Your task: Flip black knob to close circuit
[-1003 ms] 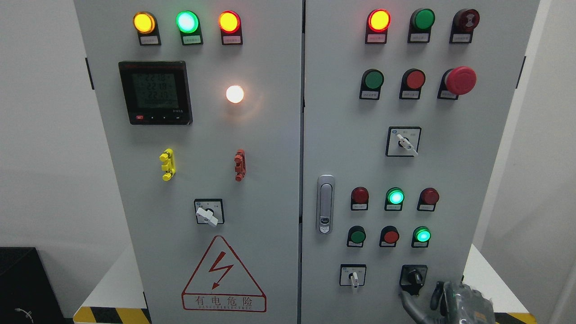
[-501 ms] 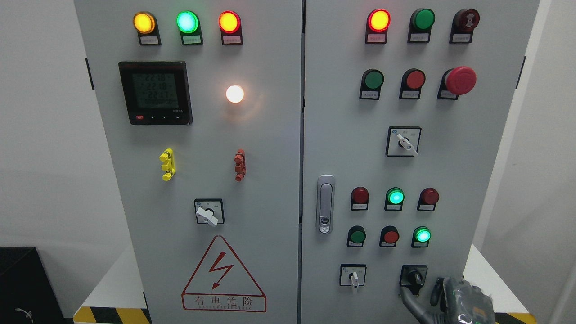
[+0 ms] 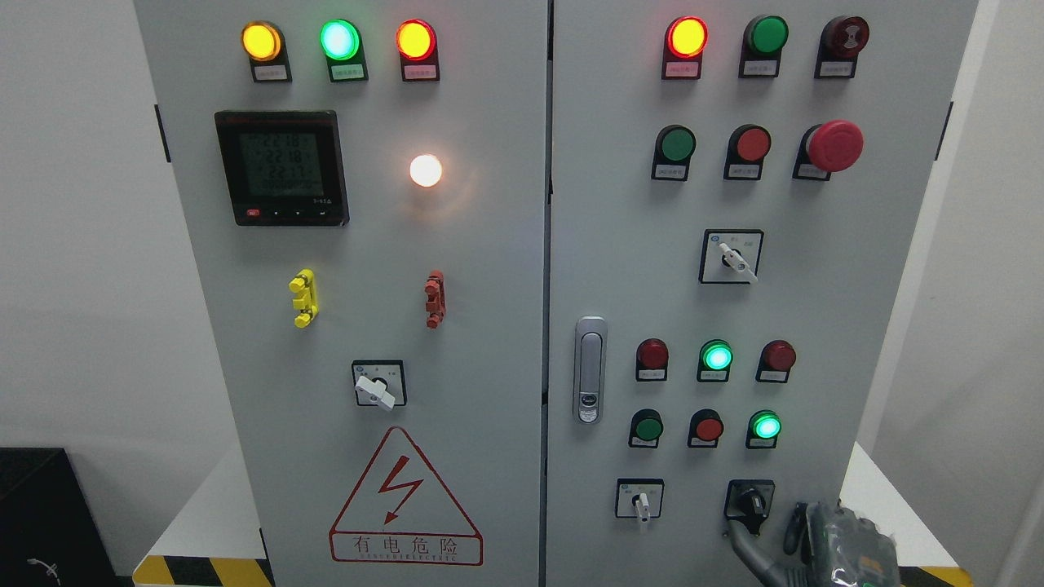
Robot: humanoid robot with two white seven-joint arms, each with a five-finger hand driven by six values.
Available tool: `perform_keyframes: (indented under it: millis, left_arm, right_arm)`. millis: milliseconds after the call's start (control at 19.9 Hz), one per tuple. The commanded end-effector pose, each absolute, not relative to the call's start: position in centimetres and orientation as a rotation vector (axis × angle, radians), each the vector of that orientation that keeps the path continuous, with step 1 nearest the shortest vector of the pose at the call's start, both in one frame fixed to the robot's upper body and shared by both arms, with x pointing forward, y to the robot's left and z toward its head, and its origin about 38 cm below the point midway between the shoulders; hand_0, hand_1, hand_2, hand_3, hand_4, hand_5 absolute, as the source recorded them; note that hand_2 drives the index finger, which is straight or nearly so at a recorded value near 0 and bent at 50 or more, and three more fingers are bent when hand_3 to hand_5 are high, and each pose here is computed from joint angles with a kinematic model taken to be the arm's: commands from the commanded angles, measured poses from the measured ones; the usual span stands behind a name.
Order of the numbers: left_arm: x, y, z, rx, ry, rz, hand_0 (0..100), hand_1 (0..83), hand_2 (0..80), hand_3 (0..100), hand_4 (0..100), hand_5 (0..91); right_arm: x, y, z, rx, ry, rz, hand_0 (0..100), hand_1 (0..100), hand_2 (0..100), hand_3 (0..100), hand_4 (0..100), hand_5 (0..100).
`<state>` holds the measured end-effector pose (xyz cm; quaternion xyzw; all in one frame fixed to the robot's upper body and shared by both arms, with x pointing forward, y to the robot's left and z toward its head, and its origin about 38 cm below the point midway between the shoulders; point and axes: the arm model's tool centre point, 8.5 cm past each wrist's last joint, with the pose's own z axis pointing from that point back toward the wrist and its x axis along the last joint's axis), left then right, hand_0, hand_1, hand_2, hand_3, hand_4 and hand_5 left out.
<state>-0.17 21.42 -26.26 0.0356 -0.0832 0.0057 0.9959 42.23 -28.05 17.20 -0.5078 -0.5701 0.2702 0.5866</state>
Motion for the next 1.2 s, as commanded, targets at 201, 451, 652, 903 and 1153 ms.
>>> perform_keyframes:
  millis: [201,451,652,903,1153]
  left_arm:
    - [-0.87,21.35,-26.23,0.067,-0.148,-0.032,0,0.0,0.0,0,0,0.0]
    - [-0.88,21.35,-26.23,0.067,-0.146,-0.032,0,0.0,0.0,0,0,0.0]
    - [-0.87,21.35,-26.23,0.067,-0.148,-0.032,0,0.0,0.0,0,0,0.0]
    - [-0.87,21.35,-26.23,0.067,-0.148,-0.032,0,0.0,0.0,0,0,0.0]
    - [-0.87,21.35,-26.23,0.067,-0.148,-0.032,0,0.0,0.0,0,0,0.0]
  right_arm:
    - [42.23,-28.53,16.92,-1.176,-1.316,0.617,0,21,77,94,76,77]
    - [42.33,-28.58,17.05,-1.176,-1.318,0.613,0,21,77,94,76,77]
    - [42.44,-28.78,17.22,-1.177,-1.316,0.601,0,21,77,94,76,77]
    - [42.67,-28.99,17.59,-1.184,-1.319,0.598,0,21,77,94,76,77]
    - [42.73,-29.19,17.79,-1.189,-1.320,0.592,0,21,77,94,76,77]
